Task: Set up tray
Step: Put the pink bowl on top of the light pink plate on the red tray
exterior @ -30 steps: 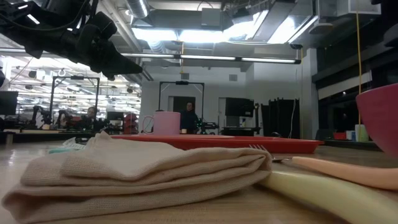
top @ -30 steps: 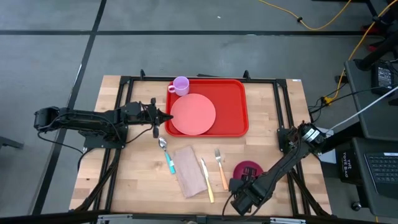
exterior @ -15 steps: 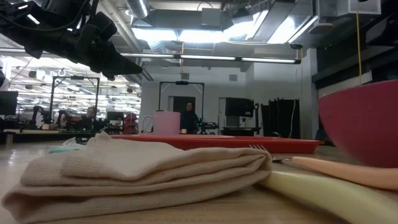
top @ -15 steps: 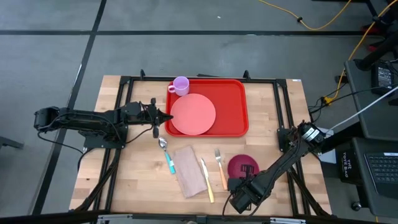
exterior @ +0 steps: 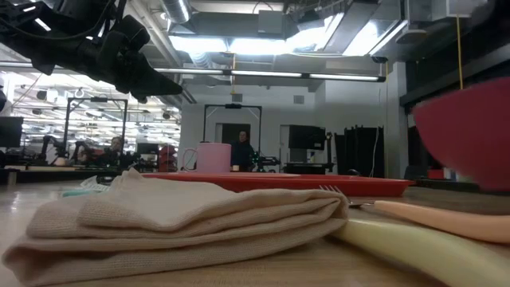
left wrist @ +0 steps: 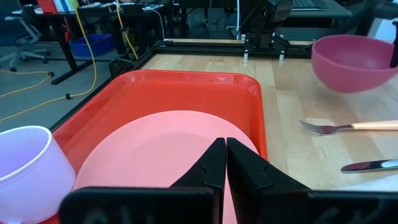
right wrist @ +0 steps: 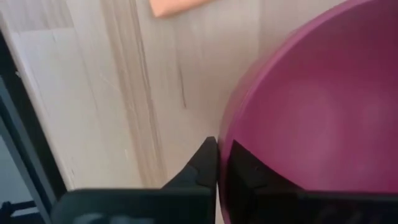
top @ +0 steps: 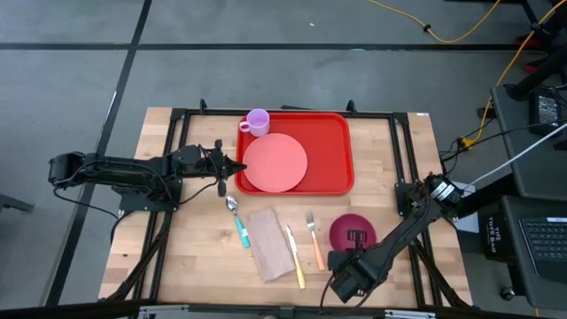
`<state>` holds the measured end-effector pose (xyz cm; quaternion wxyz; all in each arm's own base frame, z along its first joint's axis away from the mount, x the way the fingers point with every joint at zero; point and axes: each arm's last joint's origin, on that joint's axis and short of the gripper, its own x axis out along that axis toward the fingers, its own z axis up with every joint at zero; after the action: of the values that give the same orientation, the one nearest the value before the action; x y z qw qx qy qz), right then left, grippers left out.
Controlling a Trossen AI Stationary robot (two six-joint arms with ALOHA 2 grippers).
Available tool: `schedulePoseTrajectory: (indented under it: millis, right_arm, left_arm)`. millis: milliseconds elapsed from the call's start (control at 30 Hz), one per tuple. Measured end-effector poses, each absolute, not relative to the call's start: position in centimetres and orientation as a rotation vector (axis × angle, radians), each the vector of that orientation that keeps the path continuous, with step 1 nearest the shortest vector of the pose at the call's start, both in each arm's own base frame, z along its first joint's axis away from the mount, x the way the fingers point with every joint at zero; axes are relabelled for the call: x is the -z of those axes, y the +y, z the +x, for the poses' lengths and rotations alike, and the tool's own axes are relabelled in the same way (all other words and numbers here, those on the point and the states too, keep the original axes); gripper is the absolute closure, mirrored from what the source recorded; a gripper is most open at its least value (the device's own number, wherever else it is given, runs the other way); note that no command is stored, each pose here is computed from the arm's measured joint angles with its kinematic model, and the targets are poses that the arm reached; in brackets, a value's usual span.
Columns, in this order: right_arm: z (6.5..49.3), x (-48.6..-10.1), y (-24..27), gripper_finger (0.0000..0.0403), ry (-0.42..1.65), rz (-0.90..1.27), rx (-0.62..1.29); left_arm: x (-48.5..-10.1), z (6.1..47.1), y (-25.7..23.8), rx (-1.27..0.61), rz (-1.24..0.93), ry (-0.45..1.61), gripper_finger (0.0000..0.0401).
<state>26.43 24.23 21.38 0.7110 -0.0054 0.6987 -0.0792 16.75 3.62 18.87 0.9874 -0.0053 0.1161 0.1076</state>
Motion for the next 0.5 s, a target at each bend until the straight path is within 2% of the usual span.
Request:
schedulePoseTrajectory:
  millis: [267,500]
  right_arm:
    - [27.2,-24.0,24.4,0.0391,1.457,-0.29,-0.018]
    - [27.1,-26.4,22.3,0.0391,1.396,-0.358,-0.012]
  left_arm:
    - [-18.9,16.7,3.6,-0.216,-0.011,0.233,0.0393]
    - [-18.9,16.8,3.6,-0.216,-0.011,0.232,0.0393]
